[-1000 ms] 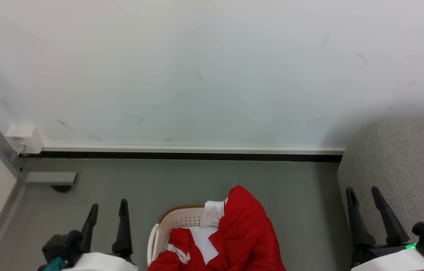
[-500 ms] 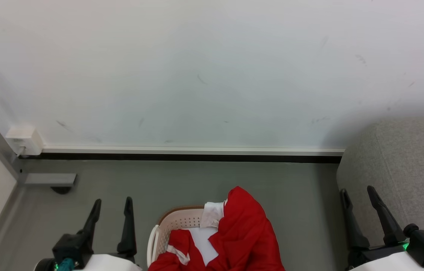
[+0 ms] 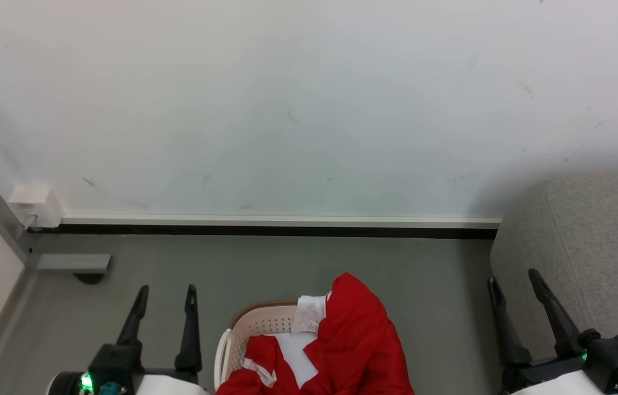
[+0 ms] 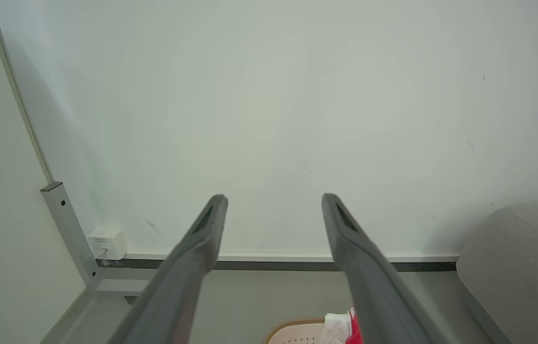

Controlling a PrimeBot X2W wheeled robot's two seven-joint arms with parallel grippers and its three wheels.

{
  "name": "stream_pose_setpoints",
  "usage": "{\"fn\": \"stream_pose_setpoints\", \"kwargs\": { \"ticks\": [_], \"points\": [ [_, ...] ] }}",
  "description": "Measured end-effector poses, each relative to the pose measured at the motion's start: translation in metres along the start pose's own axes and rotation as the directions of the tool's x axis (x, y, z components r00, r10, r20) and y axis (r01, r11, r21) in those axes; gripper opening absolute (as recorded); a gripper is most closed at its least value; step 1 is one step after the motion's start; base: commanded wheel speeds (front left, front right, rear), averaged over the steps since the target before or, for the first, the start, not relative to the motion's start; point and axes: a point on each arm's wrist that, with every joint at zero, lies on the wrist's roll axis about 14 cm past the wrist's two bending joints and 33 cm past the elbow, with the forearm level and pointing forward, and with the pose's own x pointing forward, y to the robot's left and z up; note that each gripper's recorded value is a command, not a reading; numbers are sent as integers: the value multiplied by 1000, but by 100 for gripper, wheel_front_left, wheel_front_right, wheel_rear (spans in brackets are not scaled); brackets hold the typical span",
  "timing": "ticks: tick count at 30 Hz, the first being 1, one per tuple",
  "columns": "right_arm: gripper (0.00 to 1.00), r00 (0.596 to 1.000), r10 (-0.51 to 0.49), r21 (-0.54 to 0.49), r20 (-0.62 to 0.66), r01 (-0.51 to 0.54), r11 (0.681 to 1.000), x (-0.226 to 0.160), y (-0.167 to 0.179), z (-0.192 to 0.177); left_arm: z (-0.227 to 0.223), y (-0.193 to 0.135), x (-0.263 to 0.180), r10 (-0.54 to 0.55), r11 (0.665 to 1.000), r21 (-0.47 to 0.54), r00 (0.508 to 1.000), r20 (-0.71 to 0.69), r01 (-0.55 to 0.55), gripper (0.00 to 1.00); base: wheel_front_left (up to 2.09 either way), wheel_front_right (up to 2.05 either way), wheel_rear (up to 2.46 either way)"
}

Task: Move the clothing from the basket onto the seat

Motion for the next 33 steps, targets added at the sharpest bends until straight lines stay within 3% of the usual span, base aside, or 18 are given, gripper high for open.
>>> {"fn": "stream_pose_setpoints", "kwargs": {
  "ticks": [12,33],
  "points": [
    [100,1000,2,-55,20,0,998,-1,-1,3,7,-4,-1,-14,998,59,999,38,12,100,0,0,0],
    [100,1000,-28,-35,11,28,999,-2,-5,-1,6,-4,0,-19,999,35,999,36,18,100,0,0,0]
  ]
}}
